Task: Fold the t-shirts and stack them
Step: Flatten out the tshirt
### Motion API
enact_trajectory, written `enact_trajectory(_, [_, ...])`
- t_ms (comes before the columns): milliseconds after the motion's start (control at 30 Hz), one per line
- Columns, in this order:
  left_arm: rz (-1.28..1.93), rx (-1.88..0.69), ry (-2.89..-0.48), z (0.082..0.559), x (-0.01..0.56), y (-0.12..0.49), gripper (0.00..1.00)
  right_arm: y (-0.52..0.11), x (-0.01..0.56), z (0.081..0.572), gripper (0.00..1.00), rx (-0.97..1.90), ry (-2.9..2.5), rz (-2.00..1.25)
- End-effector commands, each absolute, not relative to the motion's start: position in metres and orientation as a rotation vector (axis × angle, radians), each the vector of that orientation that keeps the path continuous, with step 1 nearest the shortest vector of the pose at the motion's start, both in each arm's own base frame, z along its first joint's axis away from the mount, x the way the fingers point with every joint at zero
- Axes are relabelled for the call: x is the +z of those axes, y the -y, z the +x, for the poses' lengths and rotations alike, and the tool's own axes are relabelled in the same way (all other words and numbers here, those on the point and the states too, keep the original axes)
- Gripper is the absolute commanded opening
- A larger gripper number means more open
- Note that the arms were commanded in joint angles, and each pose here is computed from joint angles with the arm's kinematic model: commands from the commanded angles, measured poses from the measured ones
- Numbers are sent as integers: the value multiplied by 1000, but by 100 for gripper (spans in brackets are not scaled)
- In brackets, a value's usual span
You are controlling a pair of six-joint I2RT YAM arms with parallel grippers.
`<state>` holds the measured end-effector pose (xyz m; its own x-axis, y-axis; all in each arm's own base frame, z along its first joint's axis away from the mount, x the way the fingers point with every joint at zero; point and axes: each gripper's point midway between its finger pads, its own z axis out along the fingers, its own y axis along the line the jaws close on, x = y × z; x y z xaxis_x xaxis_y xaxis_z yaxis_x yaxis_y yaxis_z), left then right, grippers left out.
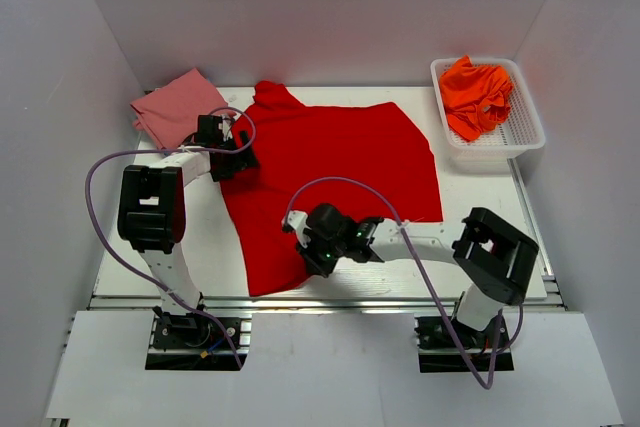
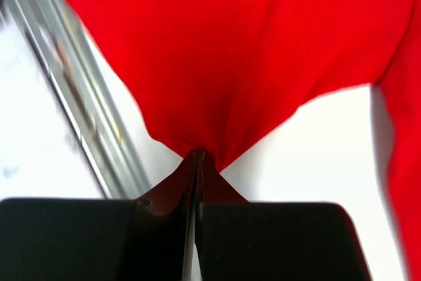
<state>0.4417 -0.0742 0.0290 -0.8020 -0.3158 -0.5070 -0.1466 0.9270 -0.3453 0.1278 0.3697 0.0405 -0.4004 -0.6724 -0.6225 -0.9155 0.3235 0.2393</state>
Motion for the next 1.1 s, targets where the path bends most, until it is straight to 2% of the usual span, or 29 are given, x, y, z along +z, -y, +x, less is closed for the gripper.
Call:
enact_trajectory(0, [-400, -343, -2726, 393, -30, 67, 100, -335, 27, 92, 0, 811, -2356, -1437])
enact_trajectory(33, [-400, -343, -2726, 393, -30, 67, 100, -330, 30, 88, 0, 810, -2368, -1437])
enact_trajectory(67, [-395, -357, -2718, 396, -27, 68, 100, -322, 26, 81, 8, 806, -2403, -1437])
enact_trajectory(100, [-395, -357, -2718, 397, -27, 68, 100, -318, 27, 76, 23, 805, -2410, -1438])
enact_trajectory(167, [-376, -368, -2711, 396, -25, 69, 100, -312, 34, 77, 34, 782, -2417, -1402])
enact_trajectory(200, [-373, -370, -2702, 397, -22, 70, 100, -308, 35, 77, 54, 758, -2428, -1399])
enact_trajectory(233, [-373, -370, -2702, 397, -22, 70, 100, -310, 38, 82, 60, 747, -2401, -1377])
enact_trajectory(267, [-352, -383, -2683, 401, -16, 71, 100, -313, 49, 87, 72, 761, -2358, -1351])
enact_trajectory(300, [-334, -394, -2684, 400, -16, 72, 100, -321, 56, 98, 90, 753, -2300, -1309])
enact_trajectory(367, [-297, -431, -2678, 400, -11, 77, 100, -325, 72, 112, 90, 749, -2236, -1228])
enact_trajectory(600, [-141, -520, -2557, 413, 37, 96, 100, -291, 113, 235, 90, 350, -2145, -594])
enact_trajectory(933, [-58, -538, -2460, 460, 79, 107, 100, -215, 97, 372, 90, 184, -2316, -126])
enact_trajectory(1067, [-24, -554, -2454, 478, 84, 111, 100, -185, 88, 402, 90, 147, -2385, -61])
